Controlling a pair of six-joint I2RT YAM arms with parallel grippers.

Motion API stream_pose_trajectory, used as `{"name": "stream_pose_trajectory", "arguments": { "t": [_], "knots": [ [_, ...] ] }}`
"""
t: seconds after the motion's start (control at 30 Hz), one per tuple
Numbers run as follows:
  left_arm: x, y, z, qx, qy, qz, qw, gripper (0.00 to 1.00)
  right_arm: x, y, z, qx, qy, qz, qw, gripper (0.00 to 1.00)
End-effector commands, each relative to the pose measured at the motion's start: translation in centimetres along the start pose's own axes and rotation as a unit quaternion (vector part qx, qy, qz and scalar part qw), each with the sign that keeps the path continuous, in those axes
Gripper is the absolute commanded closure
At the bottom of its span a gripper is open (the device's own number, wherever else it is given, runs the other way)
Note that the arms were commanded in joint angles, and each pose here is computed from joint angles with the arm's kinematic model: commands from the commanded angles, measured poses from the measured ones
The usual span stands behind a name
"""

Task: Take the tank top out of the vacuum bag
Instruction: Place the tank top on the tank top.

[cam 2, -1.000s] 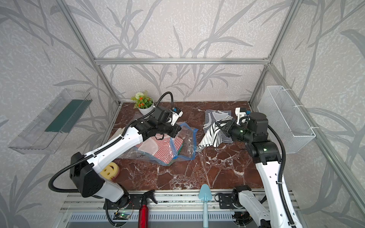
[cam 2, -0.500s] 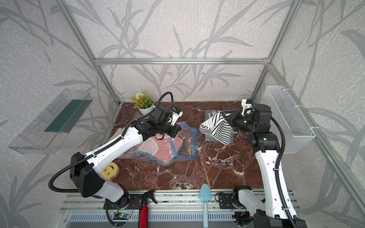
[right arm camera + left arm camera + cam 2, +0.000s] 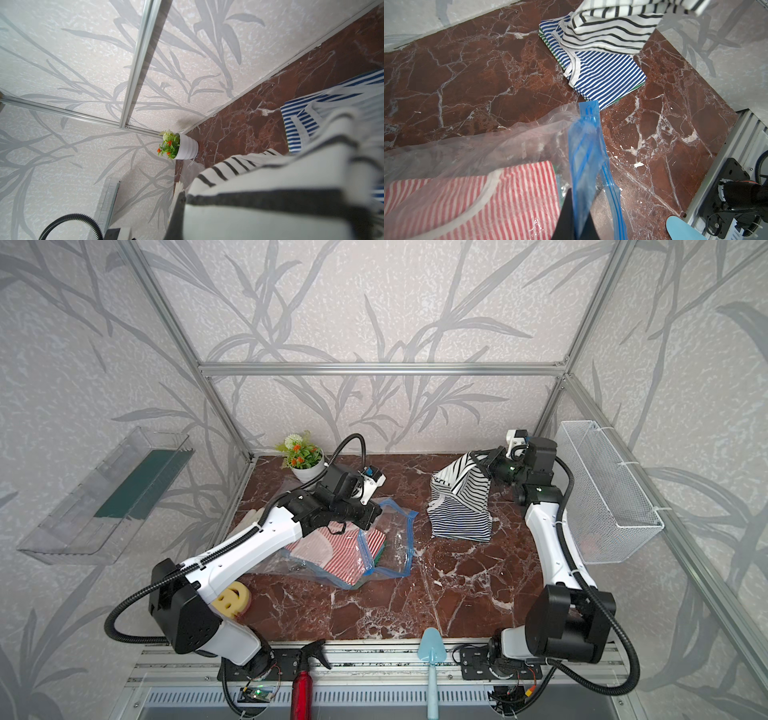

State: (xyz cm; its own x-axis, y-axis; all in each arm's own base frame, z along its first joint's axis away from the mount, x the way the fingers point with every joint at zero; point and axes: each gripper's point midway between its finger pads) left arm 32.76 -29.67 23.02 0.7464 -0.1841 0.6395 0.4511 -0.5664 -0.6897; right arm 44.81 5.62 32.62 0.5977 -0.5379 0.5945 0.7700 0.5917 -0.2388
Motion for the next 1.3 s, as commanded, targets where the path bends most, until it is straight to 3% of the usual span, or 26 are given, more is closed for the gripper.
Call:
{"name": "stream_pose_trajectory", "arguments": {
  "t": [0.0,0.27,0.63,1.0,1.27],
  "knots": [
    [0.9,-0.2,0.1,0.008,0.016,-0.008,1.0,1.0,3.1,0.9,1.6,0.035,-0.071,-0.027,0.997,1.0],
    [0.4,0.9,0.4,0.009,0.012,0.008,1.0,1.0,5.8,5.3,-2.1,0.025,-0.109,-0.029,0.993,1.0],
    [-0.1,2.3,0.9,0.001,-0.004,0.029,1.0,1.0,9.0,9.3,-3.8,0.068,-0.187,-0.039,0.979,1.0],
    [-0.8,3.7,1.4,0.001,-0.014,0.047,0.999,1.0,9.9,10.8,-4.9,0.048,-0.312,-0.079,0.946,1.0],
    [-1.0,4.3,1.7,0.004,-0.017,0.056,0.998,1.0,10.2,12.2,-5.7,0.074,-0.395,-0.113,0.909,1.0]
  ]
}}
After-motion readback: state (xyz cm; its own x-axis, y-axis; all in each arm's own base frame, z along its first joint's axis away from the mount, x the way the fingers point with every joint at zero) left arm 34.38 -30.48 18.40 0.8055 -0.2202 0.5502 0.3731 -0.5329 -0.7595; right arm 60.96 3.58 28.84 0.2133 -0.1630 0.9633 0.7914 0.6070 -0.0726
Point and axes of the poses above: each gripper's point midway between its finger pads, its own y axis out along the fingers, its own z axis along the line the jaws close on, x = y × z, and after that the axes turned 12 degrees about -y, right-handed
